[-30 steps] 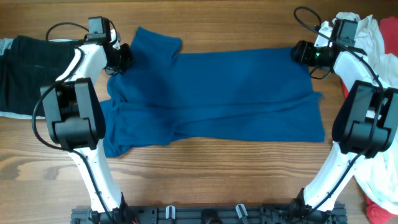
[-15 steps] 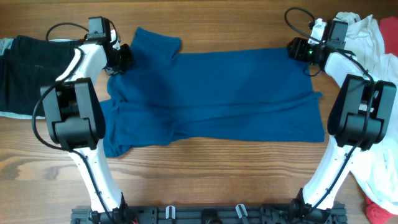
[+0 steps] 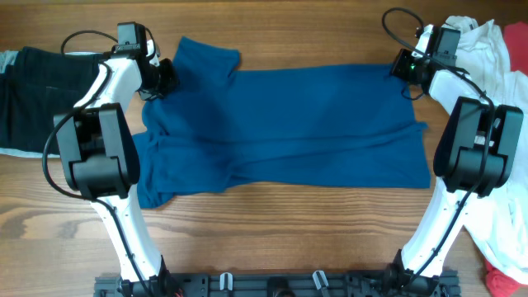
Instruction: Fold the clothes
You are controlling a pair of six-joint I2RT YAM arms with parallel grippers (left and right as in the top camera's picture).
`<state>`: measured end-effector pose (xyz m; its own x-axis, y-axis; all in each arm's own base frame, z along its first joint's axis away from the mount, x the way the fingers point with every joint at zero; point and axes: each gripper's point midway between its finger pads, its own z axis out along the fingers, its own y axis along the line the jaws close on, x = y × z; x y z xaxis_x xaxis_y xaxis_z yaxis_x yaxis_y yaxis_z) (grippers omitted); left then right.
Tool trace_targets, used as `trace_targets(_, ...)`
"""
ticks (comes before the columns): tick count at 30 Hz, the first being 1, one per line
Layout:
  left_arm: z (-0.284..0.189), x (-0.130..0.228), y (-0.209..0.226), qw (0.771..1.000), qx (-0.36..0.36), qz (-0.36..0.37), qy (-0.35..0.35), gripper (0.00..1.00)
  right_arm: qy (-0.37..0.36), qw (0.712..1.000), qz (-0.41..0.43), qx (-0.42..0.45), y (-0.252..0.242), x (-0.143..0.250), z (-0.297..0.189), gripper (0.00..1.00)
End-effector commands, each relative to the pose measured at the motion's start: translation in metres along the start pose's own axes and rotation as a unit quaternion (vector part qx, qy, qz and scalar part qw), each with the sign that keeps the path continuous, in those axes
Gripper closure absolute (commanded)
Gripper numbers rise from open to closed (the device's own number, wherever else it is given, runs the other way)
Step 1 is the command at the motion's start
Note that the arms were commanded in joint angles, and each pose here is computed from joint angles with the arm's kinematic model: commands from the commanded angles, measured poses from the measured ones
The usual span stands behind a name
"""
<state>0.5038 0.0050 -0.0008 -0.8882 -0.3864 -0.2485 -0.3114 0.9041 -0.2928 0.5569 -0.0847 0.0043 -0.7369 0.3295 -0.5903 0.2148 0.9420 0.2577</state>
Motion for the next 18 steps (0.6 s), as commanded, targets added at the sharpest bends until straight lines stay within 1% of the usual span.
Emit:
trace_targets(1, 0.018, 0.025, 0.019, 0.999, -0.024, -0.018, 0.042, 0.96, 0.044, 0.999, 0.012, 0.019, -0.007, 0.026, 0.005, 0.96)
trace_targets(4, 0.004, 0.02, 0.004, 0.999, 0.009, 0.001, 0.034, 0.96, 0.027, 0.999, 0.01, 0.037, -0.006, 0.006, -0.022, 0.96)
trace_targets(7, -0.032, 0.0, -0.01, 1.0, 0.022, 0.009, -0.007, 0.96, -0.006, 0.997, 0.006, 0.072, -0.005, -0.025, -0.069, 0.96)
trace_targets(9, -0.051, -0.005, -0.016, 0.999, 0.026, 0.01, -0.023, 0.96, -0.007, 0.995, 0.006, 0.094, -0.006, -0.03, -0.097, 0.96)
trace_targets(13, -0.082, 0.003, -0.019, 1.0, 0.021, 0.008, -0.016, 0.96, 0.012, 0.989, 0.023, 0.147, -0.015, -0.024, -0.143, 0.96)
trace_targets(17, -0.108, 0.022, -0.005, 1.0, 0.004, -0.012, 0.014, 0.96, 0.053, 0.986, 0.027, 0.155, -0.014, -0.005, -0.169, 0.96)
trace_targets(18, -0.114, 0.026, 0.0, 1.0, 0.0, -0.02, 0.022, 0.96, 0.074, 0.984, 0.028, 0.159, -0.015, 0.005, -0.174, 0.96)
